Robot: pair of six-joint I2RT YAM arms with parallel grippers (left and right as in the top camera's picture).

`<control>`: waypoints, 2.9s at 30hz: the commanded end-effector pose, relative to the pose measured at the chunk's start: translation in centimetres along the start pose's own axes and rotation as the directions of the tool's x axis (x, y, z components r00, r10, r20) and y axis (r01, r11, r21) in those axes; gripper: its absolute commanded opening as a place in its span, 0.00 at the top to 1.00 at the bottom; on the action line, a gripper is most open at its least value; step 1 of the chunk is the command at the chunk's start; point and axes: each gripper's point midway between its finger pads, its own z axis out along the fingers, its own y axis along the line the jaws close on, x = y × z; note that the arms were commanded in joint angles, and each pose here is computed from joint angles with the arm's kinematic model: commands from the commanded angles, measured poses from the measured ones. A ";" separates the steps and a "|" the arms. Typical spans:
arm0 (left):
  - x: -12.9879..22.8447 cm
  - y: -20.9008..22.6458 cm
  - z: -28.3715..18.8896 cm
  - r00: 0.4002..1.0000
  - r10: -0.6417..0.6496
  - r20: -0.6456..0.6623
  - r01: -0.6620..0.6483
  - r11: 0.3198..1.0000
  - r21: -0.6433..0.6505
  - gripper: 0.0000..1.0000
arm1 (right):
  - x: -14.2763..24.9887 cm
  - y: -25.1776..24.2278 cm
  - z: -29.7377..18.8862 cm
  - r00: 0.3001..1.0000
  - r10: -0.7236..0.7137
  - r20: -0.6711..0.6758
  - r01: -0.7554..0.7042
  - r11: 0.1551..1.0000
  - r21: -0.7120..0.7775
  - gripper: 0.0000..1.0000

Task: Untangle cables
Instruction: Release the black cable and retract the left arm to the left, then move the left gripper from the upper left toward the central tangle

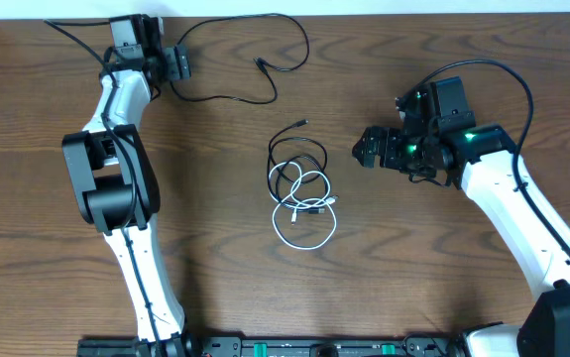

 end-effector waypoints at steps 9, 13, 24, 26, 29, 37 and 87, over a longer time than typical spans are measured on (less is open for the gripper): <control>4.1 1.1 2.8 0.995 0.035 -0.092 -0.042 0.996 -0.080 0.33 | 0.2 0.2 -0.2 1.000 -0.010 0.004 0.010 1.000 0.000 0.01; 4.1 1.1 2.9 0.995 0.035 -0.090 -0.042 0.996 -0.080 0.61 | 0.2 0.2 -0.2 1.000 -0.010 0.004 0.010 1.000 0.000 0.01; -0.1 1.0 2.1 0.997 0.050 0.054 -0.045 0.995 -0.086 0.93 | 0.5 0.2 -0.1 1.000 -0.011 -0.006 0.011 1.000 0.002 0.01; -2.0 0.9 1.2 0.992 0.057 0.115 -0.047 0.995 -0.089 0.93 | 0.7 0.1 -0.1 1.000 -0.007 -0.016 0.007 1.000 0.007 0.01; -5.9 1.2 -1.0 0.971 0.064 0.232 -0.041 0.994 -0.103 0.93 | 1.0 -0.1 -0.1 1.000 -0.003 -0.027 0.003 1.000 0.012 0.01; -15.9 7.7 -11.7 0.834 0.020 0.552 0.132 0.963 -0.235 0.93 | 0.8 0.0 -0.1 1.000 -0.006 -0.020 0.006 1.000 0.009 0.01; 8.3 22.5 -8.6 0.654 -0.757 -0.005 0.717 0.622 -0.316 0.35 | 0.8 1.1 -0.1 1.000 -0.009 -0.026 0.008 0.999 -0.051 0.01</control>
